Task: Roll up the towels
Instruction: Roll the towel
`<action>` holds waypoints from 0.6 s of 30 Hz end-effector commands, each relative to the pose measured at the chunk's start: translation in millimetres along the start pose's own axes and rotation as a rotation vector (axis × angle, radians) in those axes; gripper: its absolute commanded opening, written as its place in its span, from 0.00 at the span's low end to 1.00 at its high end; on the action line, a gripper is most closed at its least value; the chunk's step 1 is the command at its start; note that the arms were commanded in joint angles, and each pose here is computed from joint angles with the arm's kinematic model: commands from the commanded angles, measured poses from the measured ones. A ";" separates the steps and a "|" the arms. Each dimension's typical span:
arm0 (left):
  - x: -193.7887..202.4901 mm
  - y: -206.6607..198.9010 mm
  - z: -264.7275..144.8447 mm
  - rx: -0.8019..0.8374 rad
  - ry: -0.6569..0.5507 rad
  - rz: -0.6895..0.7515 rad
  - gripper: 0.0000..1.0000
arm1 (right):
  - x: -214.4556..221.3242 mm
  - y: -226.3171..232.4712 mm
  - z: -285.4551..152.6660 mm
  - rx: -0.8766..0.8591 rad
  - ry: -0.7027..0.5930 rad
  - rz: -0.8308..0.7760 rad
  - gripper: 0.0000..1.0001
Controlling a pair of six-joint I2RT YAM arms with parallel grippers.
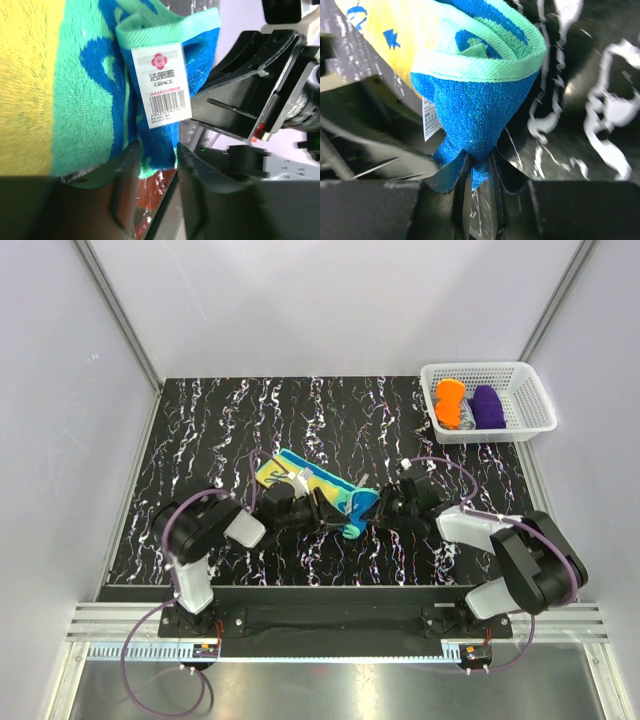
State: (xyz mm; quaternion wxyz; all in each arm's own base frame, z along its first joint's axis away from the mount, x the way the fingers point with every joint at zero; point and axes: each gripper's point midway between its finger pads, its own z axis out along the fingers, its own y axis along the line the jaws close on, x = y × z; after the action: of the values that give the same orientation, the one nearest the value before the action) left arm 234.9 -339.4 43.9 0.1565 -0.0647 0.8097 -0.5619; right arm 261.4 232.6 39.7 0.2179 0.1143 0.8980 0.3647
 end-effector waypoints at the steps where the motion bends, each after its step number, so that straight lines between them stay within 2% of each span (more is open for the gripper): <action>1: -14.9 -24.6 -5.9 -0.056 -0.034 0.196 0.46 | -11.6 1.8 -14.8 0.089 -0.032 -0.012 0.22; 2: -16.9 -21.4 -7.7 -0.100 -0.040 0.285 0.48 | -10.2 -4.5 -18.5 0.131 -0.025 -0.007 0.21; 3: -17.4 -13.0 -8.0 -0.210 -0.050 0.316 0.50 | -6.7 -8.8 -24.0 0.167 -0.009 0.001 0.21; 5: -13.0 -29.6 -11.0 -0.255 -0.066 0.486 0.56 | -11.2 -10.6 -29.2 0.209 -0.019 0.000 0.21; 6: -16.4 -20.1 -16.8 -0.362 -0.101 0.538 0.56 | -6.3 -16.3 -33.5 0.248 0.004 0.006 0.21; 7: -20.5 -40.4 -17.7 -0.357 -0.142 0.606 0.58 | -8.5 -14.6 -34.9 0.258 0.002 0.006 0.21; 8: -5.8 -49.5 -14.9 -0.358 -0.129 0.709 0.60 | -9.6 -16.7 -35.9 0.275 -0.001 0.004 0.21; 11: -3.2 -61.8 -14.4 -0.413 -0.182 0.851 0.61 | -7.4 -19.8 -37.1 0.304 0.021 0.010 0.20; 17: 28.4 -70.9 8.4 -0.454 -0.162 1.017 0.63 | -3.5 -22.2 -32.5 0.316 0.053 0.018 0.19; 18: 30.0 -59.3 12.6 -0.497 -0.147 1.033 0.63 | -3.3 -22.0 -32.7 0.316 0.055 0.017 0.19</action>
State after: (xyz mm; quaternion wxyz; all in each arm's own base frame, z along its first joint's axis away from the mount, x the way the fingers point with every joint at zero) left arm 186.0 -385.3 97.4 0.4030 0.2461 0.8325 -0.2899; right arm 245.1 196.0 42.9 0.1679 0.1522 0.9448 0.2367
